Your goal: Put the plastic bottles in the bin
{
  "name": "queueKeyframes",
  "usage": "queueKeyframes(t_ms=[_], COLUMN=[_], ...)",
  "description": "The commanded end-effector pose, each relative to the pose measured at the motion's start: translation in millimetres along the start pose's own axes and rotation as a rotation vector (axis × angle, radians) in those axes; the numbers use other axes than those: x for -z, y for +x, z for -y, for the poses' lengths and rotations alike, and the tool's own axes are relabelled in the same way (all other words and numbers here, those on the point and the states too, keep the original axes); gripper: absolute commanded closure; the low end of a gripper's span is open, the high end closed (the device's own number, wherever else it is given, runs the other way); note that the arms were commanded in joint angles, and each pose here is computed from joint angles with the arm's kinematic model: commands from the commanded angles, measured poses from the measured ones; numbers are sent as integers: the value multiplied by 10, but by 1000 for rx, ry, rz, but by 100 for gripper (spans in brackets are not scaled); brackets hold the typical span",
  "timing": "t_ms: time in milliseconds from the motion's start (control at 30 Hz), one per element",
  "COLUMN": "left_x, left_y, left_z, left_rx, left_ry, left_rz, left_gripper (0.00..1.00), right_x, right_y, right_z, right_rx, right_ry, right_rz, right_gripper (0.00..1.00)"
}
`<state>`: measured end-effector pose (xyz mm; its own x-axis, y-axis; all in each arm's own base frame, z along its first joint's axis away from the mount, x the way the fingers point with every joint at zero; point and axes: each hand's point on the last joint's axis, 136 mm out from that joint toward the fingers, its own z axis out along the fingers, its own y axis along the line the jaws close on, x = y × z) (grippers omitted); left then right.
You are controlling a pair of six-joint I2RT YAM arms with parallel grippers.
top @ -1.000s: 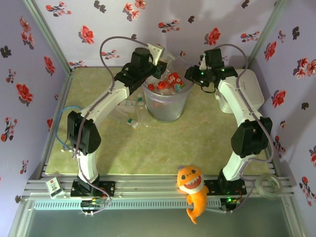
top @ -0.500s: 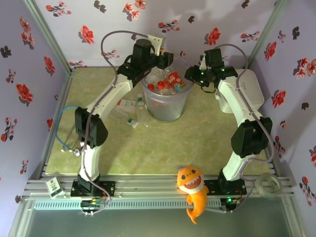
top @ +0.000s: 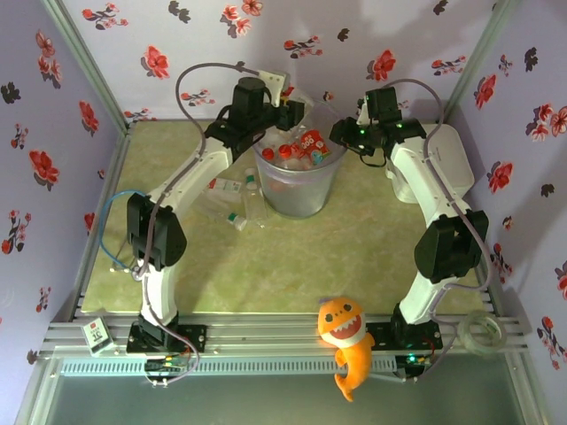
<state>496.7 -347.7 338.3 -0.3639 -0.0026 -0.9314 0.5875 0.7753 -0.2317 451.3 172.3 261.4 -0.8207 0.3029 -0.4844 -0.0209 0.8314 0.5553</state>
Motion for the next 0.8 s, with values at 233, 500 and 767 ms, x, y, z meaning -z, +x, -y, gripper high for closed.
queueKeyframes(t_ms=[233, 500, 767], left_x=[705, 1539, 2040], left_y=[-735, -407, 1142], left_z=[-93, -1108, -1932], left_rx=[117, 369, 755], left_ry=[-44, -395, -755], left_rz=[193, 133, -132], left_gripper=[28, 24, 29], right_x=[219, 304, 245], right_y=[-159, -260, -247], right_z=[-243, -319, -268], right_rx=[63, 90, 95], right_ry=[-65, -71, -50], right_rz=[73, 107, 93], right_gripper=[46, 34, 34])
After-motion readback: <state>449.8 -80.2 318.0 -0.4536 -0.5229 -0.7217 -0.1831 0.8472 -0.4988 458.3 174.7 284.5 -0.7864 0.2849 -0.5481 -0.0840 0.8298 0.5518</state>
